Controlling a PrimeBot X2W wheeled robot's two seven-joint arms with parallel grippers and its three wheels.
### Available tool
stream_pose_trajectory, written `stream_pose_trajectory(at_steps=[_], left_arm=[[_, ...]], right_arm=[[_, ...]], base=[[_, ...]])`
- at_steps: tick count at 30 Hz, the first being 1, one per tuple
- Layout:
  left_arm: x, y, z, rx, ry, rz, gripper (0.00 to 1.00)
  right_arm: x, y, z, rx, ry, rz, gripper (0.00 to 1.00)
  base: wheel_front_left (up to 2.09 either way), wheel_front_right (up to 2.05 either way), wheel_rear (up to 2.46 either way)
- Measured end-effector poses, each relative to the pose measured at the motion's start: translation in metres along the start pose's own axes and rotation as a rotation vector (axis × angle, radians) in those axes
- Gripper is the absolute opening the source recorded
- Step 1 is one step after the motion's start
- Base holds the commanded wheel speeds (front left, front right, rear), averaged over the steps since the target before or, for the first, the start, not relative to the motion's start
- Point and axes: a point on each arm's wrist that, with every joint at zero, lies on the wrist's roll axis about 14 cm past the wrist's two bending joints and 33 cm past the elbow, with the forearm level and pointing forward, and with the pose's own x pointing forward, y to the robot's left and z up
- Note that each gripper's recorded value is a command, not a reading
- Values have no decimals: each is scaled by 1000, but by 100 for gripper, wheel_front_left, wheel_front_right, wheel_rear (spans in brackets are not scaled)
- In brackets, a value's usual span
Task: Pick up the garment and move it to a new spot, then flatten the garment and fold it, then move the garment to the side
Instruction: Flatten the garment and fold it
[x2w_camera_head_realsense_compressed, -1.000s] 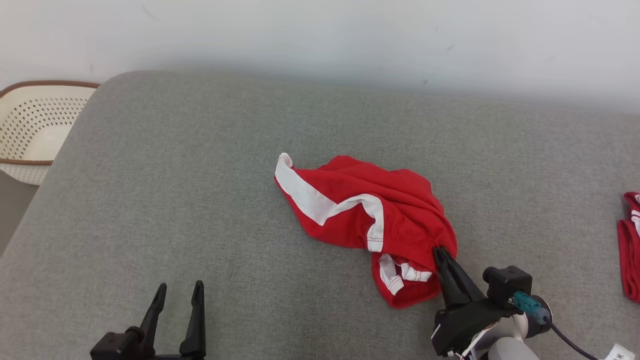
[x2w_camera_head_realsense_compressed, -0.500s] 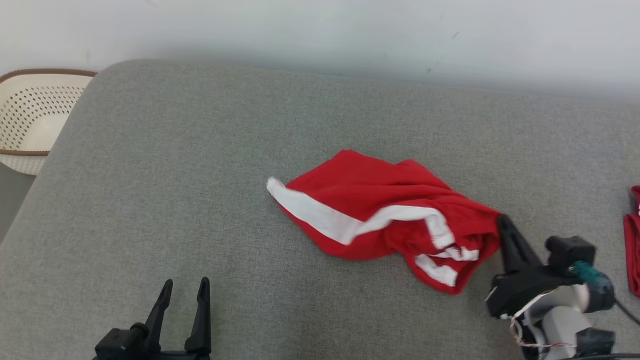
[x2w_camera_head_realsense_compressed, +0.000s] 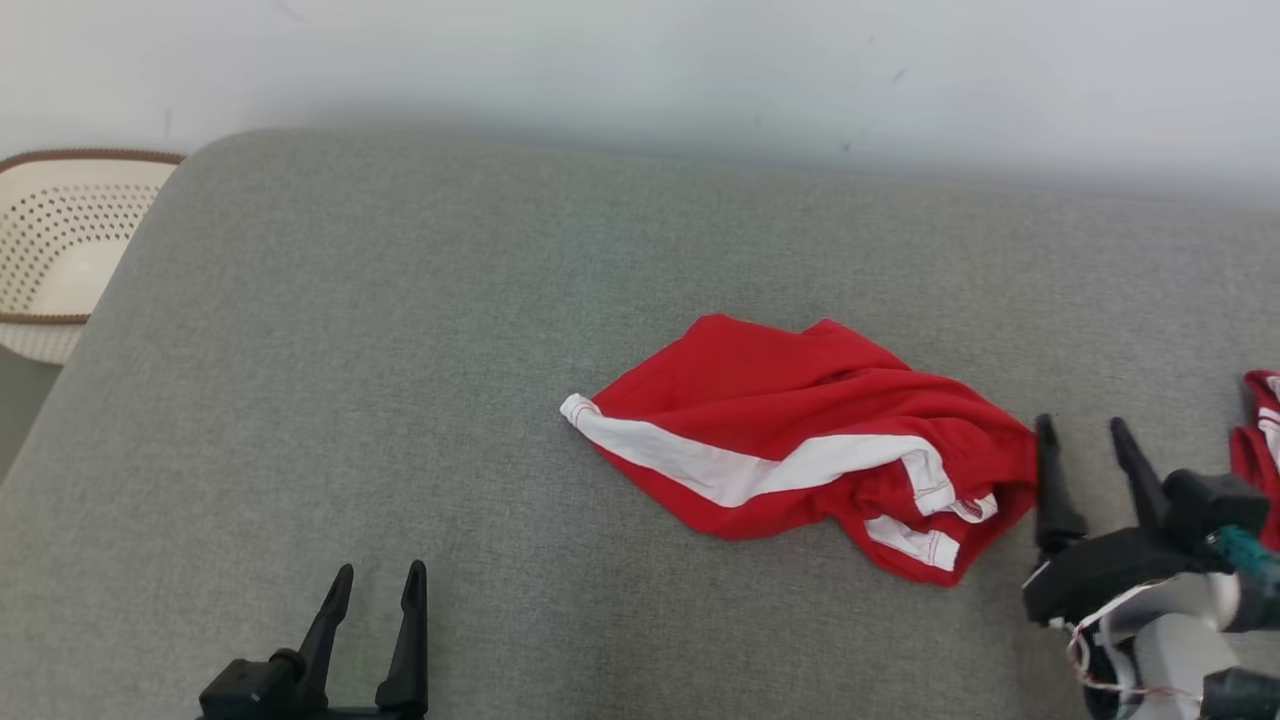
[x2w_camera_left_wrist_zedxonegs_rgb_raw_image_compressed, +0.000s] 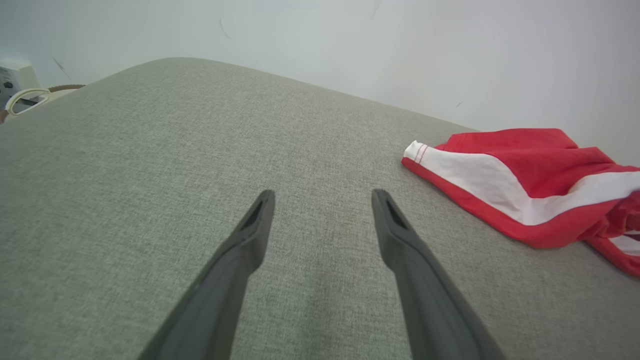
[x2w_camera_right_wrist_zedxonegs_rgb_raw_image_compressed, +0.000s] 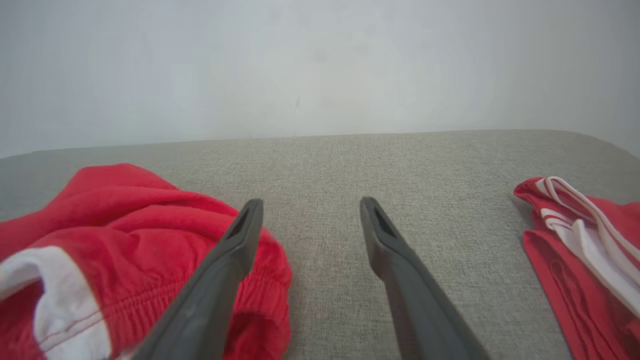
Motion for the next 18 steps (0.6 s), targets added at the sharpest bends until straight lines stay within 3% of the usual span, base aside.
stream_pose_trajectory(at_steps=[12, 18], left_arm=[[4, -26, 6, -12, -21, -78, 100], [2, -28, 2, -13, -7, -84, 100]], right_arm=[[-50, 74, -10, 103, 13, 184, 100], [-57, 95, -23, 141, 59, 242, 100]], base=[[0, 0, 0], [0, 0, 0]])
